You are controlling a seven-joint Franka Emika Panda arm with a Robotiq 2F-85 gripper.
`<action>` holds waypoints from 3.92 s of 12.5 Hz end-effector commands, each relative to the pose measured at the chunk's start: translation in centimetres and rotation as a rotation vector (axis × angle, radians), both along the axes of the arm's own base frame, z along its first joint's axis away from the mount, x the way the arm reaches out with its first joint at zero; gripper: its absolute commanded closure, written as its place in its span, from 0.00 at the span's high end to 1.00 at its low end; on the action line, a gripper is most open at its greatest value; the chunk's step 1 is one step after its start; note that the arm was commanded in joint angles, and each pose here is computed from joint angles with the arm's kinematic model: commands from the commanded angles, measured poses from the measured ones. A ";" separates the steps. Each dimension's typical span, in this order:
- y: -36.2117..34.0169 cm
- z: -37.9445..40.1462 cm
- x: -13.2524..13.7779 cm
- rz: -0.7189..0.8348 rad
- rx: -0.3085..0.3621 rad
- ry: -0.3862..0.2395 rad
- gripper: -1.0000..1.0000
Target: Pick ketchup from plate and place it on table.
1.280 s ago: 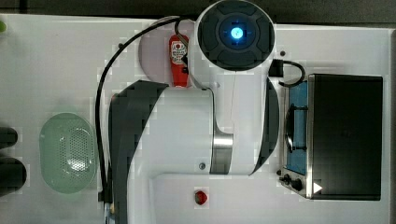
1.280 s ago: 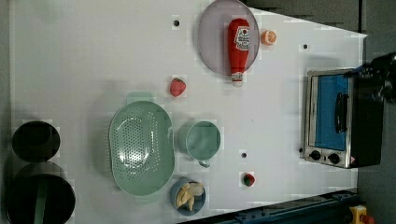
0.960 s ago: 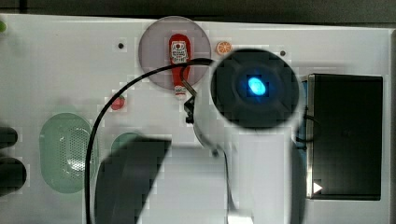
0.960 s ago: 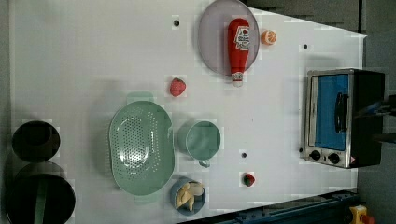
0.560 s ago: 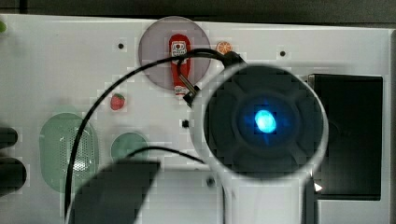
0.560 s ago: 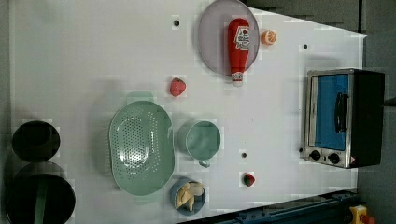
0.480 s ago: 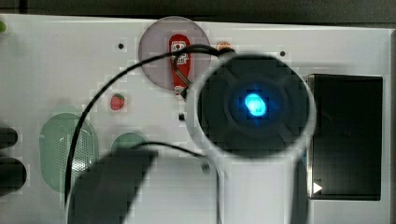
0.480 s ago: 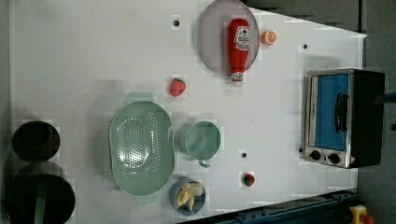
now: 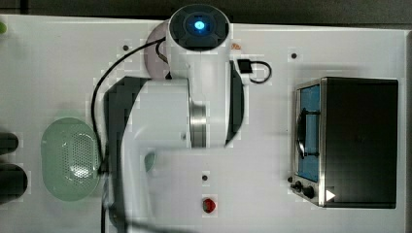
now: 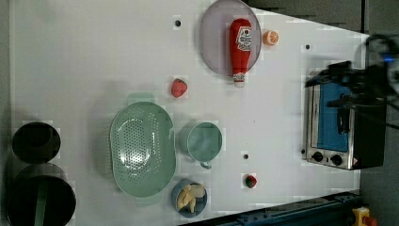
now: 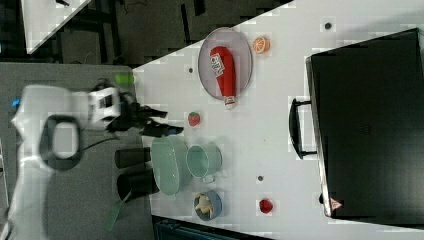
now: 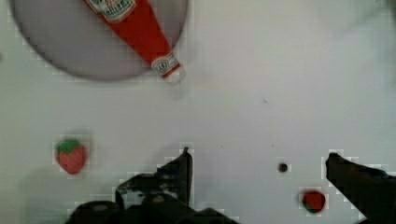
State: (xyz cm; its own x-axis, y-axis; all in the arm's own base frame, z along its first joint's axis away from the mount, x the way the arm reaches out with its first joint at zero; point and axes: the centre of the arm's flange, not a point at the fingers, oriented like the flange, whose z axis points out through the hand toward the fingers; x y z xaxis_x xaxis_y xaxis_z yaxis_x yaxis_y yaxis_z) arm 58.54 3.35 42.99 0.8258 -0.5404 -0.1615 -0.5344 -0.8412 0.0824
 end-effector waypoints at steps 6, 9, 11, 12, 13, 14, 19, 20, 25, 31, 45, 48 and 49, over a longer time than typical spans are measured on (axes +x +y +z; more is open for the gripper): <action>3.0 -12.6 4.7 0.436 0.051 -0.099 1.00; 4.1 -16.2 7.2 0.529 -0.014 -0.183 1.00; 4.6 -18.3 8.3 0.572 -0.036 -0.222 1.00; 4.5 -19.6 8.6 0.584 -0.042 -0.224 1.00; 4.5 -20.8 8.8 0.586 -0.040 -0.231 1.00; 4.5 -21.9 9.1 0.586 -0.035 -0.247 1.00; 4.4 -26.2 9.6 0.581 -0.020 -0.312 1.00; 4.2 -26.6 9.8 0.578 -0.020 -0.321 1.00; 4.4 -27.3 10.2 0.576 -0.016 -0.348 0.62; 3.4 -21.9 11.6 0.530 -0.031 -0.428 0.62; -7.0 2.0 2.3 0.245 -0.005 -0.193 0.62; -8.7 1.2 -1.4 0.210 -0.011 -0.155 0.62; -9.1 0.6 -2.5 0.198 -0.012 -0.144 0.62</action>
State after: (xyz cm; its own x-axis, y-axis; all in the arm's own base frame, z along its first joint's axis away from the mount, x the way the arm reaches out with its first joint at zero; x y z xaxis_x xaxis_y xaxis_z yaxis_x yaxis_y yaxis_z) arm 56.78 -5.63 46.40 0.9301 -0.3652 0.0391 -0.3657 -0.9307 0.0056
